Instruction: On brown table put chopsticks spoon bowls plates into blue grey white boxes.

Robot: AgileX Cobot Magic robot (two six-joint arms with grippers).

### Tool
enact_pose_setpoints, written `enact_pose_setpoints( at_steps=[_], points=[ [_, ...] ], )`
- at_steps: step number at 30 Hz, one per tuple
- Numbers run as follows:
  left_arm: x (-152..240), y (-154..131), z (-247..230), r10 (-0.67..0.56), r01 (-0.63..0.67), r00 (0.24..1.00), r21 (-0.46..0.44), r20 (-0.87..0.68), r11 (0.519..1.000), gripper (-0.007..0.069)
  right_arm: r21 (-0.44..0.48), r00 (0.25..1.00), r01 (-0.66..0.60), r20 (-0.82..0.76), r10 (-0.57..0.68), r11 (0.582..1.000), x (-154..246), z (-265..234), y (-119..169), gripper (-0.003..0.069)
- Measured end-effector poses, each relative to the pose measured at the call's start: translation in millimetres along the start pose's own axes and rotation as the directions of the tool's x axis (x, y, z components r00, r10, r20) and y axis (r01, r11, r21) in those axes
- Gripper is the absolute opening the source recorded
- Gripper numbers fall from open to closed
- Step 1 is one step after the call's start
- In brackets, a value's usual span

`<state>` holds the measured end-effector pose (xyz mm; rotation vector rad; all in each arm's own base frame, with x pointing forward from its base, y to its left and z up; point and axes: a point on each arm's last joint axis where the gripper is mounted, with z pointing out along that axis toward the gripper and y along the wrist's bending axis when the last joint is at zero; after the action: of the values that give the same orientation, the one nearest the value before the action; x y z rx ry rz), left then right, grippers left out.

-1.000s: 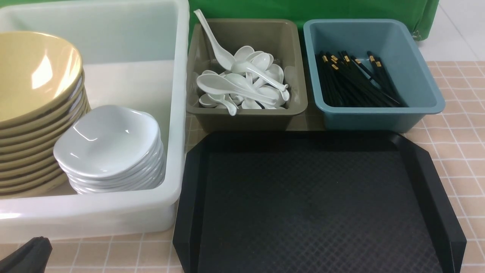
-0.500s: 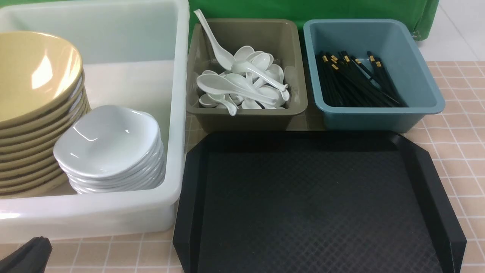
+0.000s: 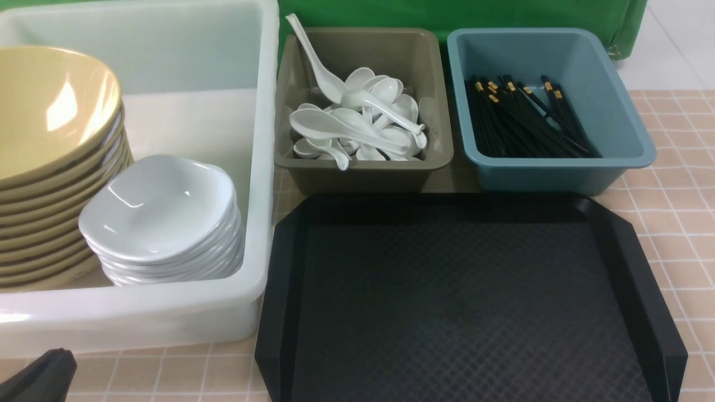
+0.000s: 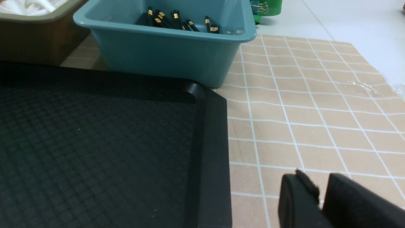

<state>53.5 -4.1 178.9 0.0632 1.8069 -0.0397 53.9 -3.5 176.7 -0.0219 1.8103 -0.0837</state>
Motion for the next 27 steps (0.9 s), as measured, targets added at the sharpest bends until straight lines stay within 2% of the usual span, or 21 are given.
enact_pose_setpoints(
  at_steps=[27],
  points=[
    [0.0, 0.0, 0.0, 0.0, 0.0, 1.0, 0.0, 0.0, 1.0, 0.0004, 0.0, 1.0, 0.0, 0.0, 0.0, 1.0, 0.0, 0.0, 0.0, 0.0193]
  ],
)
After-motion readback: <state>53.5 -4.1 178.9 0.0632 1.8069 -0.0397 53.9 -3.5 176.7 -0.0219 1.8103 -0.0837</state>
